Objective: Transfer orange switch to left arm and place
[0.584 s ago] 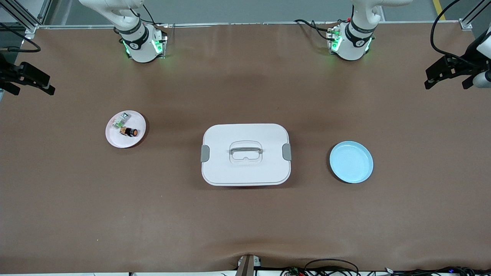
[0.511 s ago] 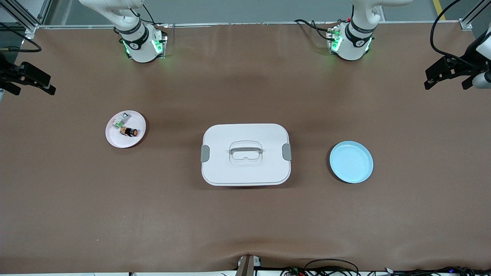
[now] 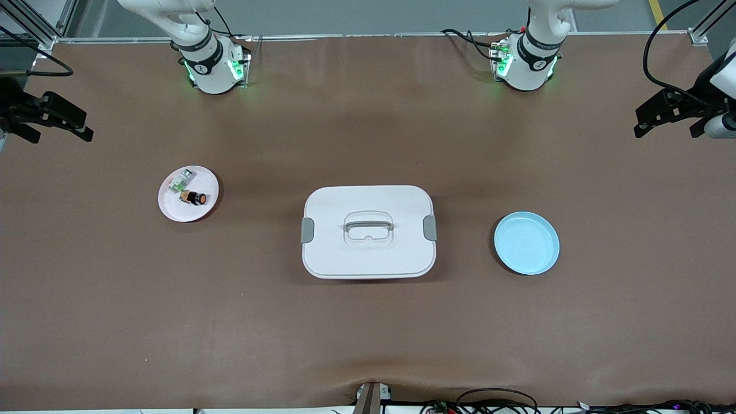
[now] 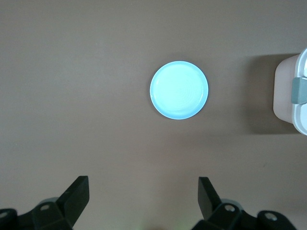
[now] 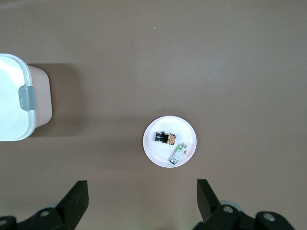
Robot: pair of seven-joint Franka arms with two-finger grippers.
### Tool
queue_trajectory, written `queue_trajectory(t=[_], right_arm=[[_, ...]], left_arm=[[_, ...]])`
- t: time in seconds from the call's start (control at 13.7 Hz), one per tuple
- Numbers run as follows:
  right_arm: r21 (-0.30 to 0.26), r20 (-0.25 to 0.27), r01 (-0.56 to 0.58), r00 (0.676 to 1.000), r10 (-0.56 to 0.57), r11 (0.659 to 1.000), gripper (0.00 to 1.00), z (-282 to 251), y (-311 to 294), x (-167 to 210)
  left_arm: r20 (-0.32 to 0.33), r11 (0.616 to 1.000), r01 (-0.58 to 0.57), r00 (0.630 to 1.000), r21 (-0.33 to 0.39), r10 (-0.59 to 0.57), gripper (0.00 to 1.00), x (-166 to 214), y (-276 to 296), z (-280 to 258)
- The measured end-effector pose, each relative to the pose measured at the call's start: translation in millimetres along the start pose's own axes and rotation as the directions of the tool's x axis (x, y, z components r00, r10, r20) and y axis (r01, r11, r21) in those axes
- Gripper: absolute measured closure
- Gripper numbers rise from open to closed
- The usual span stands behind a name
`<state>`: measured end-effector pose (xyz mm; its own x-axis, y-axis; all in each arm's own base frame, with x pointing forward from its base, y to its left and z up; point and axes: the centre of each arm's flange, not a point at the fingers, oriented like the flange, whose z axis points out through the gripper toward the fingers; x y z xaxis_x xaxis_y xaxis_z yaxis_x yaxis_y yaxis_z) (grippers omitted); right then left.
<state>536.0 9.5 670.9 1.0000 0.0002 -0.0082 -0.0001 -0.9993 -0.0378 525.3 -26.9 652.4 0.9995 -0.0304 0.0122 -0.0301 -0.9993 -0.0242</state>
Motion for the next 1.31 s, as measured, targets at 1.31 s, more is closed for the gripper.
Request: queue_trajectory(t=[1.31], right_arm=[[0.0, -0.001, -0.007, 1.0, 0.007, 1.0, 0.0, -0.2, 4.1, 0.1]], left_arm=[[0.029, 1.0, 0.021, 0.999, 0.003, -0.021, 0.0, 12.9, -9.2, 20.6]])
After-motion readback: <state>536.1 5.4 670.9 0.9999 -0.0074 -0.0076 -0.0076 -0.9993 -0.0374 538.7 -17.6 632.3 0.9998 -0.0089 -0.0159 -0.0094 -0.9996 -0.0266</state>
